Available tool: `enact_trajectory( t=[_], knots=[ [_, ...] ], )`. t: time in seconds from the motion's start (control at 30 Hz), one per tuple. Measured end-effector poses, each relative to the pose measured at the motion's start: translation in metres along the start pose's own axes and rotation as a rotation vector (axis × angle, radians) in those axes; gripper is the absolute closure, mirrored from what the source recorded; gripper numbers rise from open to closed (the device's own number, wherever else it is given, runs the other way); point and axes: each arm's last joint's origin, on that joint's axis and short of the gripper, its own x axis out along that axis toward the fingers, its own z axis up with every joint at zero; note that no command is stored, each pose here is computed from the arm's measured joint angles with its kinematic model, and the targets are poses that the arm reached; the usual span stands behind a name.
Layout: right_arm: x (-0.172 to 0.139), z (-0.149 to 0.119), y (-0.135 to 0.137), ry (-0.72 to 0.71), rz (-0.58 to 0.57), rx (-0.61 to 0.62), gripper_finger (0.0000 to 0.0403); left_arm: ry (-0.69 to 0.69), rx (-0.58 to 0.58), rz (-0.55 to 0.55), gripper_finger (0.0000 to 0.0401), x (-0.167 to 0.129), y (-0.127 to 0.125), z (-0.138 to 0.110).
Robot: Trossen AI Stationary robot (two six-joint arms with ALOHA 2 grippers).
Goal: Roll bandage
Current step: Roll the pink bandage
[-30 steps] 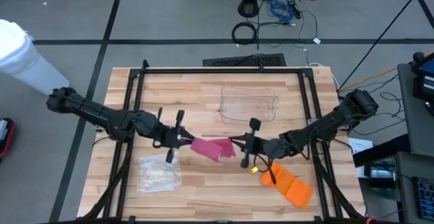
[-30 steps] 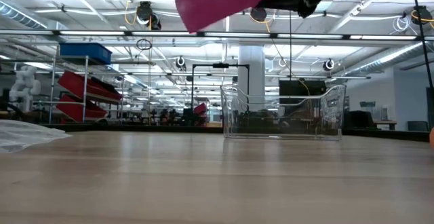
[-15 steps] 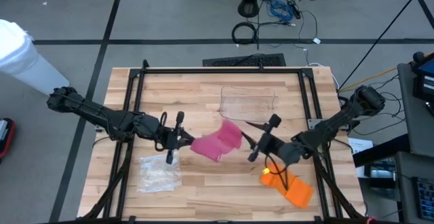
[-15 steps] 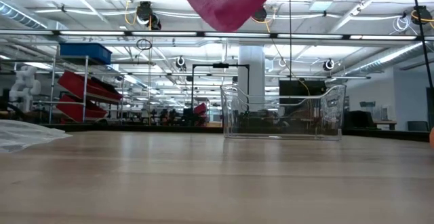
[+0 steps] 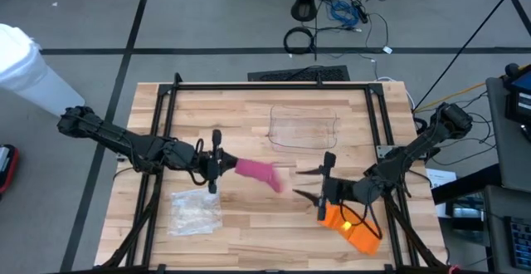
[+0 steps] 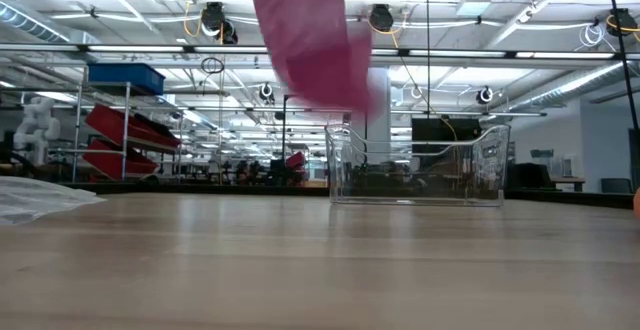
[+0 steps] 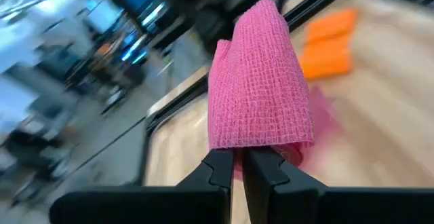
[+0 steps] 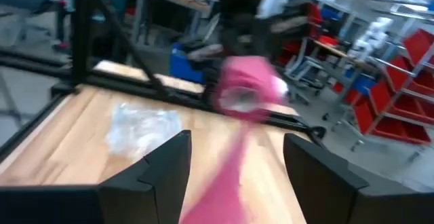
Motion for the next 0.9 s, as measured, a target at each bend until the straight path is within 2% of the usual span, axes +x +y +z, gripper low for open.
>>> enact_trajectory(
  t=[0.17,0.37,0.7,0.8,0.9],
  knots=[
    [0.003,-0.001,-0.006,0.011,-0.044,0.065,0.0185,0.03,0.002,0.036,0.0384,0.0,0.001,-0.001],
    [0.035,-0.02,-0.016,0.062,-0.075,0.156,0.0185,-0.045,-0.022,0.02,0.0384,0.0,0.003,0.005],
    [0.074,-0.038,-0.02,-0.04,-0.062,0.187,0.0187,-0.063,-0.052,0.011,0.0384,0.0,0.003,0.006],
    [0.079,-0.04,-0.027,-0.04,-0.056,0.189,0.0198,-0.065,-0.099,0.008,0.0384,0.0,0.003,0.006],
    [0.083,-0.041,-0.032,-0.049,-0.011,0.198,0.0228,-0.068,-0.123,0.003,0.0383,0.0,0.003,0.006]
  ],
)
